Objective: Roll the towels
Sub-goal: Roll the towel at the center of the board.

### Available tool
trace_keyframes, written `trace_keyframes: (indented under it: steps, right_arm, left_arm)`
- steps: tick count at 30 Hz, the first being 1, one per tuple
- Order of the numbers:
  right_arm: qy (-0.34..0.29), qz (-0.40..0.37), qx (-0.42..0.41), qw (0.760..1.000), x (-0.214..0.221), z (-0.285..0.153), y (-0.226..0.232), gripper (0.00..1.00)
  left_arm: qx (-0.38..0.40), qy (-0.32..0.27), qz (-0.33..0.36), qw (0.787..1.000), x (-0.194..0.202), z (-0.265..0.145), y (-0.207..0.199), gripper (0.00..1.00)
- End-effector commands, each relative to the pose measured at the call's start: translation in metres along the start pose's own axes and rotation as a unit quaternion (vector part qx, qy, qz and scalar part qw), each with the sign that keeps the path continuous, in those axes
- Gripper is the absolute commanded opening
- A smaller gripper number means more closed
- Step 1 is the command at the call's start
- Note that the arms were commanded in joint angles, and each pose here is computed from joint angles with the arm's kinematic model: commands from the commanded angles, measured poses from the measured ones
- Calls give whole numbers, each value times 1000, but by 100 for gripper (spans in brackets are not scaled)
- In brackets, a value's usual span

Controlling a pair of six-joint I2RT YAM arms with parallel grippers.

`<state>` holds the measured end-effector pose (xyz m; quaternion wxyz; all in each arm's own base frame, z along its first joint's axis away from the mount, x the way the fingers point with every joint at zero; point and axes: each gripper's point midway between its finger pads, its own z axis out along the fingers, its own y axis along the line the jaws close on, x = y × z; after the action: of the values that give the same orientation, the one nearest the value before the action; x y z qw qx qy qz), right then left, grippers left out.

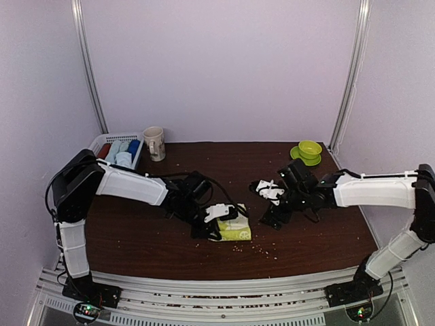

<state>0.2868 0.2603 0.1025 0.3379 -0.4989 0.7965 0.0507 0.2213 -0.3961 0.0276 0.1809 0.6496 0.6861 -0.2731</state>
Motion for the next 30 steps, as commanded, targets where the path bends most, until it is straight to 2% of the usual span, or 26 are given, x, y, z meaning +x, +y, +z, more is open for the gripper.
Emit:
trace_keyframes:
  steps: [1,6,9,11,17,22,28,30]
  right_arm:
    - [-128,61,172,975,-32,-51,-48,100]
    - [-244,61,212,944,-30,-89,-37,100]
    - [-273,41,173,946,-26,-83,-13,100]
    - [-269,14,173,947,-21,-76,0,100]
    - [-248,-156,171,941,-15,-54,59,96]
    - [-193,-278,168,926,-12,-24,91,93]
    - [-151,-350,164,910,-9,7,107,86]
    - [-146,-364,163,905,-11,14,110,80]
  left_arm:
    - [76,71,-93,990,50,20,-20,0]
    - [89,103,-166,977,73,32,-9,0]
    - [104,107,-185,971,78,32,-6,0]
    - [118,92,-202,968,76,29,-3,0]
    - [130,75,-235,960,74,19,7,0]
    - [136,72,-243,958,75,18,8,0]
    - [139,86,-260,952,85,26,10,0]
    - [140,87,-263,951,87,28,10,0]
